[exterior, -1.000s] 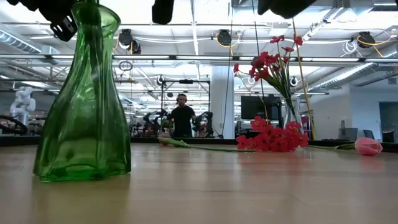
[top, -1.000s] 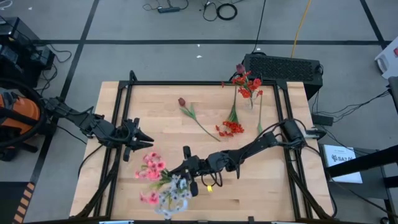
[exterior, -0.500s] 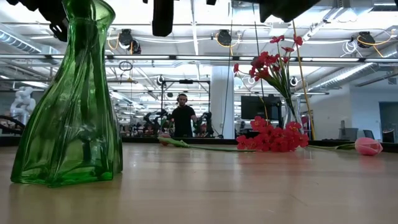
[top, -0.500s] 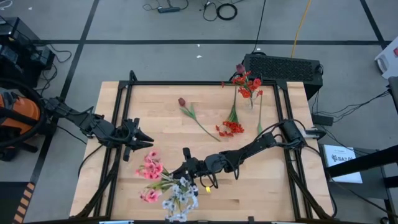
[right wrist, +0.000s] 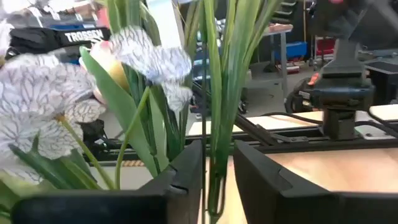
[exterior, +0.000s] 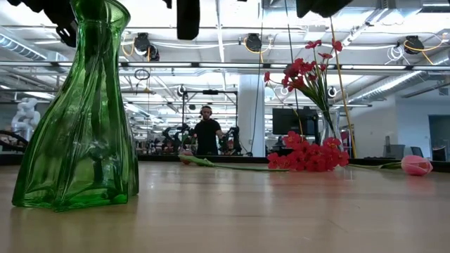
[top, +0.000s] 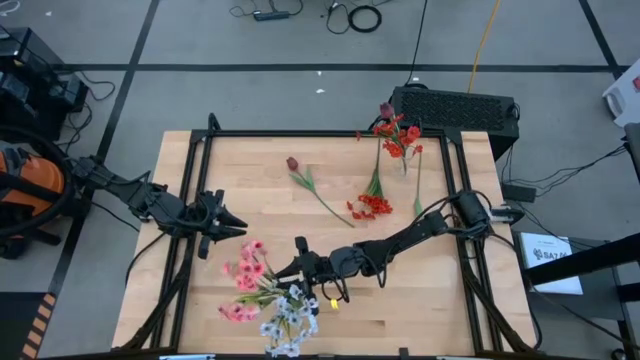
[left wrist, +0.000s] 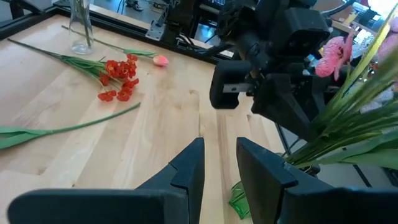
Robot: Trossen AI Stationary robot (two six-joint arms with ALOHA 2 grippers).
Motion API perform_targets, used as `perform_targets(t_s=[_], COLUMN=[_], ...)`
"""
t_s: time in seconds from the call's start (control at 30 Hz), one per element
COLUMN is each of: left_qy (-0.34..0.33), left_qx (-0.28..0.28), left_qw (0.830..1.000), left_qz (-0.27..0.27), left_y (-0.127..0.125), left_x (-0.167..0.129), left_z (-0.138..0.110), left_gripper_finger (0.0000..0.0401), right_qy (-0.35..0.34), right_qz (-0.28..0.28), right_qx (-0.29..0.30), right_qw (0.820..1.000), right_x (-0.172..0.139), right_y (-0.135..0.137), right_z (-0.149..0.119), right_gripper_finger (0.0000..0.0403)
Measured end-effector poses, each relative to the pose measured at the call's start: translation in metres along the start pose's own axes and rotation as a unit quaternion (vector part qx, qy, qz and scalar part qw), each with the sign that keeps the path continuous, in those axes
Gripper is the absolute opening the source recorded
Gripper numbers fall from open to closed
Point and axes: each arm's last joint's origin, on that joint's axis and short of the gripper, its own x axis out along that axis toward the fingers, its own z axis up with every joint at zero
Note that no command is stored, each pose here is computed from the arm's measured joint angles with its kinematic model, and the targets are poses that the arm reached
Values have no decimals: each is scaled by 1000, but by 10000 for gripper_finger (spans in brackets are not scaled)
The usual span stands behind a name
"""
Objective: Sort flowers into vase by color
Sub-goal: Put the pink flowers into the green vase, then put the orange flower into the transparent vase
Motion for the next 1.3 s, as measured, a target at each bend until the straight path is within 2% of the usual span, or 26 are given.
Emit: perform_targets(t_s=[0.13,0.3,0.6,0.73,0.93,1.13,1.3], left_qy=[-1,-1,-1,-1,-1,0,3], left_qx=[0,0,0,0,0,1,4], left_qw=[1000,1000,1000,1000,1000,1000,1000], left_qz=[2,2,1,2,1,1,3], left_y=[0,0,0,0,0,0,0], left_x=[0,0,0,0,0,0,0], left_z=[0,0,0,0,0,0,-1], left_gripper_finger=[100,100,100,100,100,100,100], right_qy=[16,79,188,220,269,315,343], right_qz=[-7,-28,-66,-125,-246,-322,-380], right_qx=[-8,-17,-24,-3,66,160,212], right_qw=[1000,996,980,968,929,878,832], right_x=[-6,-19,-58,-78,-108,-126,-138], right_y=[1,-2,-6,-8,-14,-18,-18], right_z=[16,33,72,85,90,82,73], right_gripper_finger=[105,127,139,134,124,114,101])
